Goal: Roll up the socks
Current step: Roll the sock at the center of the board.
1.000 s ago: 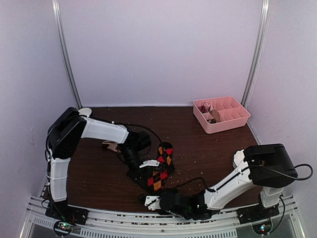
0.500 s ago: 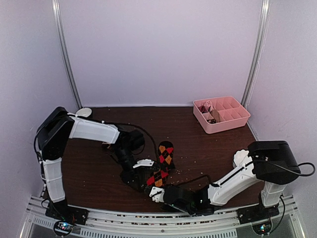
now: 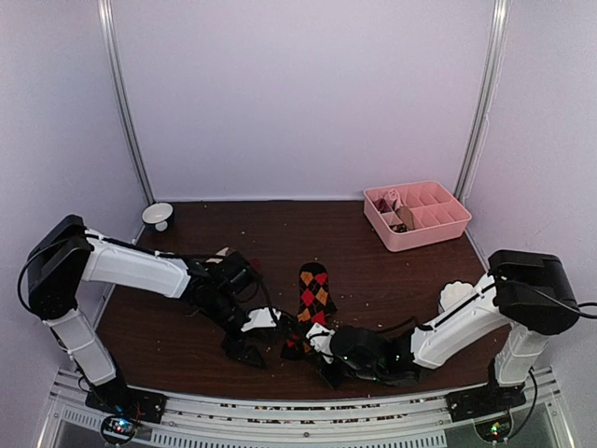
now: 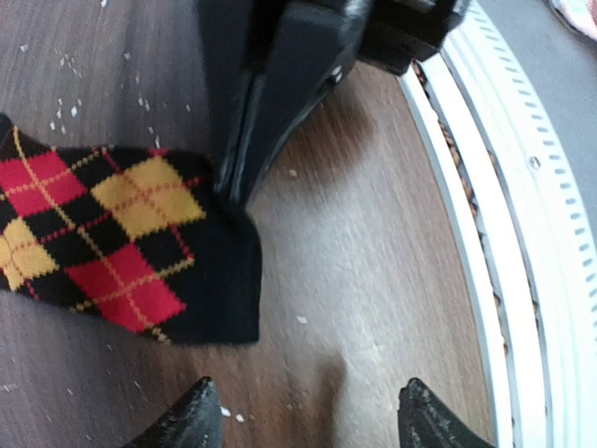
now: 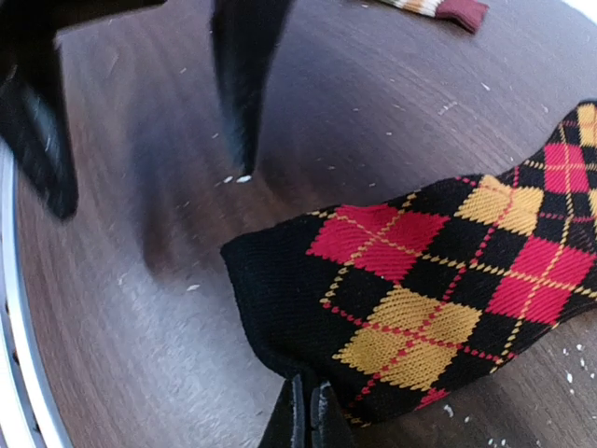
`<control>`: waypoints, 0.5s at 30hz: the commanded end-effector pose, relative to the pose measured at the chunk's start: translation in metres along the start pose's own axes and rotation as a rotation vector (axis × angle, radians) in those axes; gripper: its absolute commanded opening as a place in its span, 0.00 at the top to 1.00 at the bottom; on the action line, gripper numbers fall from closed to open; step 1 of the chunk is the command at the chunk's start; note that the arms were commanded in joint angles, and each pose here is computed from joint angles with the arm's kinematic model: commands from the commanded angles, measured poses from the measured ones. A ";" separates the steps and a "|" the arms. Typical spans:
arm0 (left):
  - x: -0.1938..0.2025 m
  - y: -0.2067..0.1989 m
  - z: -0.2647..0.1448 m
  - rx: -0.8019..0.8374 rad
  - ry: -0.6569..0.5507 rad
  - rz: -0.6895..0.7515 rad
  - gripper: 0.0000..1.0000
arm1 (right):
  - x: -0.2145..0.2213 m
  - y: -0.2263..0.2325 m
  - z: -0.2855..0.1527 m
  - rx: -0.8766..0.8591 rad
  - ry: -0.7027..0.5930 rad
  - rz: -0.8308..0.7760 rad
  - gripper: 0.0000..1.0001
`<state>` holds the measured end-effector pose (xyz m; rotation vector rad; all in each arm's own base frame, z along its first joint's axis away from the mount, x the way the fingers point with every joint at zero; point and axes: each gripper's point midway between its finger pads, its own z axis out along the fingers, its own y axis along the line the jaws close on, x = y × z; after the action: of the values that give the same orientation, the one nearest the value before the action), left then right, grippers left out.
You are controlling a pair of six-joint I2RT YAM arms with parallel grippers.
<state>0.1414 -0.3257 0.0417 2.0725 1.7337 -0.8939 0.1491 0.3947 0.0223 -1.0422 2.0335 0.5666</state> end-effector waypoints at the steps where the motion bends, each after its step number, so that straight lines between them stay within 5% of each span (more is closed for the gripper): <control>1: -0.031 0.022 0.003 -0.112 -0.083 0.108 0.36 | 0.006 -0.004 0.004 -0.098 0.070 0.241 1.00; 15: -0.025 0.039 0.026 -0.162 -0.009 0.172 0.54 | 0.007 0.000 0.014 -0.315 0.144 0.545 1.00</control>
<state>0.1545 -0.3554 0.0291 2.0833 1.5918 -0.7545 0.1646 0.4022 0.0240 -0.7285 2.3054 1.0553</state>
